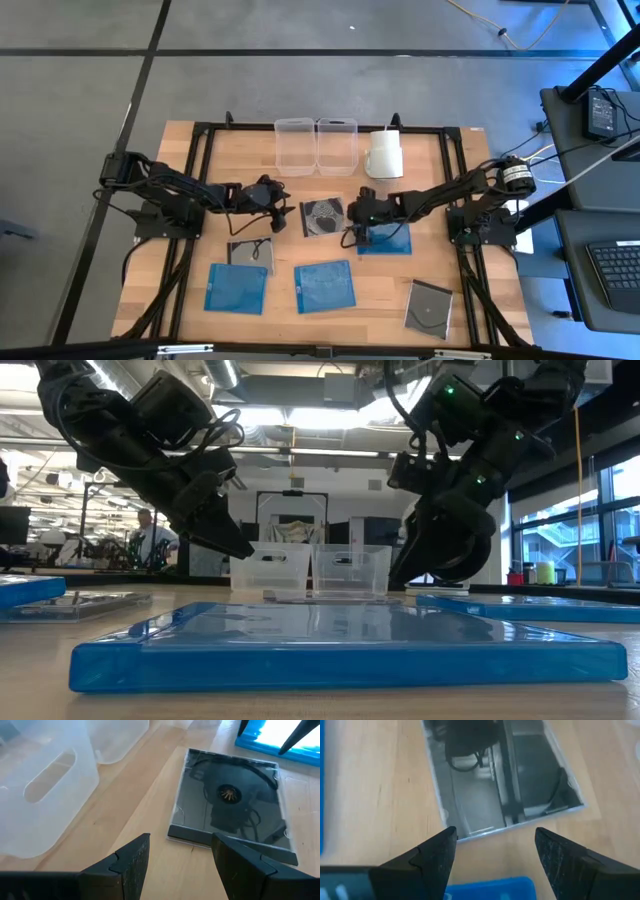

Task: Pick & place jewel cases by type
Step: Put the top black CD case into the left transparent bin

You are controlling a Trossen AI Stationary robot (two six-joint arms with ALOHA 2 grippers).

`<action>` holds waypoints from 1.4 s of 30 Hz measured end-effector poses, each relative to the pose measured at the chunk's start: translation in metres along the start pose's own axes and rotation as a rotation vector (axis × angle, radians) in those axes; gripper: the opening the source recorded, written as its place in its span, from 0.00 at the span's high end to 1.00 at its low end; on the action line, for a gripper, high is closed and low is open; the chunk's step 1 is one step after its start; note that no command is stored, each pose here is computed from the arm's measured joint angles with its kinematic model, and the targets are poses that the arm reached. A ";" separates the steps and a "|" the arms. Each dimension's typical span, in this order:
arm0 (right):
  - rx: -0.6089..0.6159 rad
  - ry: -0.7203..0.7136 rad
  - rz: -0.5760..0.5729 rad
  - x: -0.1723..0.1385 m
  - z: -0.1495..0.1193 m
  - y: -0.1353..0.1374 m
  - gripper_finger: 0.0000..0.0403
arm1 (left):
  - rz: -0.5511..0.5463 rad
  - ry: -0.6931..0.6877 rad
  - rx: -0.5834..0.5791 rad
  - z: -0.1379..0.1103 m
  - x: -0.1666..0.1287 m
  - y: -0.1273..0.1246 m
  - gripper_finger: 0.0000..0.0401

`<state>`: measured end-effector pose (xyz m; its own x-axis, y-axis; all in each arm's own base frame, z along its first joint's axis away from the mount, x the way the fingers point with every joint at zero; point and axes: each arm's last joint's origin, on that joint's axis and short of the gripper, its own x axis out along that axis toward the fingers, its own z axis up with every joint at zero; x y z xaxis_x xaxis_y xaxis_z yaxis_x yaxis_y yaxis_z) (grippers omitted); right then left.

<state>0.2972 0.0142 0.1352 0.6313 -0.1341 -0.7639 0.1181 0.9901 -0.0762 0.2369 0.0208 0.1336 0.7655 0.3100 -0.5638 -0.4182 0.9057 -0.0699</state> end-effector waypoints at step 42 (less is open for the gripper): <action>0.029 0.118 0.045 0.026 0.006 0.020 0.32 | -0.086 0.010 0.212 0.001 0.012 0.016 0.48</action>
<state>0.3211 0.0304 0.1176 0.5422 -0.0823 -0.8362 0.1155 0.9930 -0.0229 0.2405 0.0393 0.1264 0.7889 0.2267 -0.5712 -0.2384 0.9696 0.0557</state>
